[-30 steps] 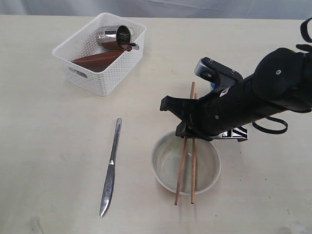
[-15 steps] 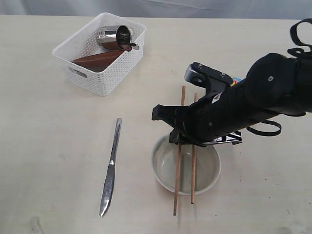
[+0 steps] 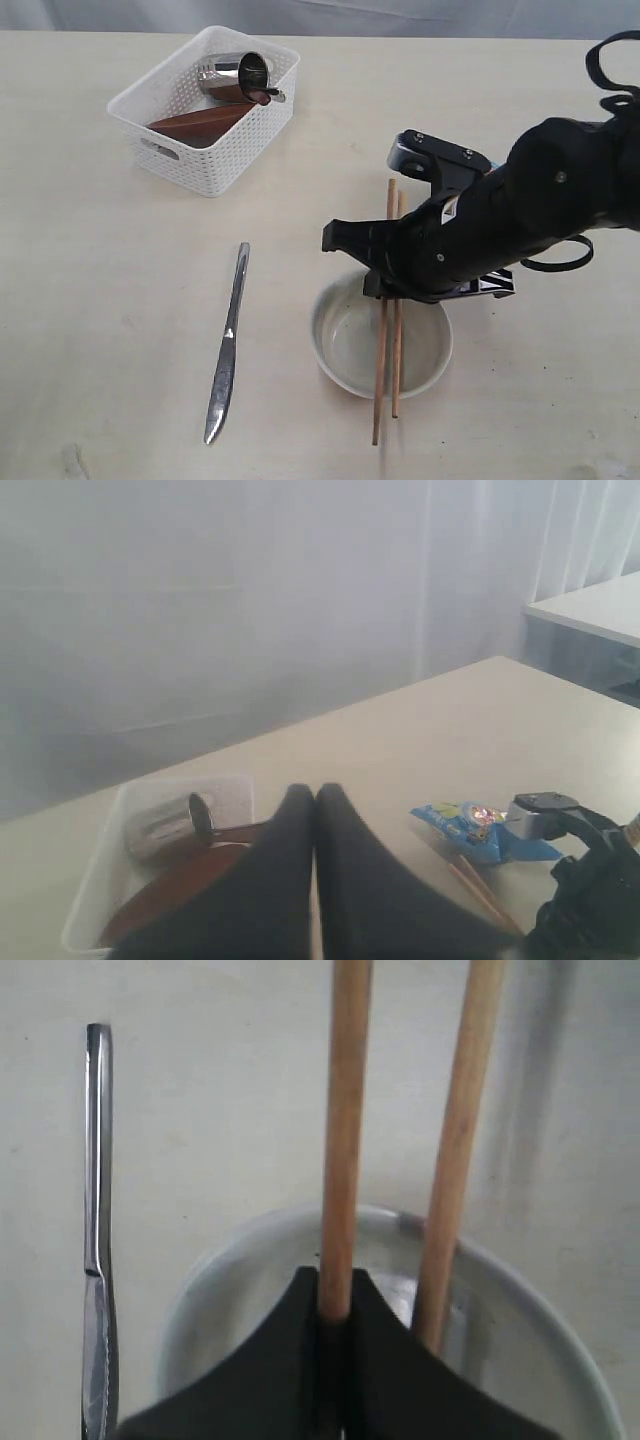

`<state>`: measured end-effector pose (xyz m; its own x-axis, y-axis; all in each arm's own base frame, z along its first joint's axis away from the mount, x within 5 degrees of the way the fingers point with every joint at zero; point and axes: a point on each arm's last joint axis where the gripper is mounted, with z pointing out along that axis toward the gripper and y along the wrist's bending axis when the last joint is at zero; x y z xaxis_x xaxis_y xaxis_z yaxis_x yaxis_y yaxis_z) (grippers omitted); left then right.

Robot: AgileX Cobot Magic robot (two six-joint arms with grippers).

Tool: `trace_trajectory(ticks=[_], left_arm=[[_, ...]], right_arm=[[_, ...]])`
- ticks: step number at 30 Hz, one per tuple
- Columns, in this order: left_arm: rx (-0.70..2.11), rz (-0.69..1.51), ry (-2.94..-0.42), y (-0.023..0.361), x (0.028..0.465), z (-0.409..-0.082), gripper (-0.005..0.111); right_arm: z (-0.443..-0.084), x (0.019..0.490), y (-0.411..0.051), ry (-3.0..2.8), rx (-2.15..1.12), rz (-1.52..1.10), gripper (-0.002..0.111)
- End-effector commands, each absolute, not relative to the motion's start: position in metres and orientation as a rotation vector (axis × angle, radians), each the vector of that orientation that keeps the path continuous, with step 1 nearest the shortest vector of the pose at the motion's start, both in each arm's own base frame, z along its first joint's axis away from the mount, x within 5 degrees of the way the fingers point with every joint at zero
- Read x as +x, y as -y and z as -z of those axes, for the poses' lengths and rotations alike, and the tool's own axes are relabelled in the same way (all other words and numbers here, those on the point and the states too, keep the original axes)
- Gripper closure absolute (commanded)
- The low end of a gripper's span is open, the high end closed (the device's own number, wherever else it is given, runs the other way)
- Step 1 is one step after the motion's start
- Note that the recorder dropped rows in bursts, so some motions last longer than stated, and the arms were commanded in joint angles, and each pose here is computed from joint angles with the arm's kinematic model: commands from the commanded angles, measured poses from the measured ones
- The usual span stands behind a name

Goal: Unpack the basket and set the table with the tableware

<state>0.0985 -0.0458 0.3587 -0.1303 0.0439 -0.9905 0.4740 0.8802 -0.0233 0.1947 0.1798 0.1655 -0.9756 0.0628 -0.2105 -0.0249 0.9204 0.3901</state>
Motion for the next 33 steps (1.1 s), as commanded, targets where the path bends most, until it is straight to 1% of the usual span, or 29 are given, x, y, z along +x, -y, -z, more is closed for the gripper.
trace_trajectory(ticks=[1,8,16,33], left_arm=[[0.393,0.387,-1.665,0.0451,0.0977,-0.3591,0.107],[0.393,0.387,-1.665,0.0451,0.0977,-0.3591,0.107],[0.393,0.387,-1.665,0.0451,0.0977,-0.3591,0.107],[0.393,0.387,-1.665,0.0451,0.0977,-0.3591,0.107]], right_arm=[[-0.1673,0.1924,-0.1835,-2.842,0.002,-0.547,0.109],[-0.1671,0.1948,-0.1839,-2.820,0.028,-0.549,0.109],[-0.1588,0.1968,-0.1854,-2.840,0.032,-0.527,0.109],[-0.1588,0.1966,-0.1854,-2.842,0.043,-0.530,0.109]])
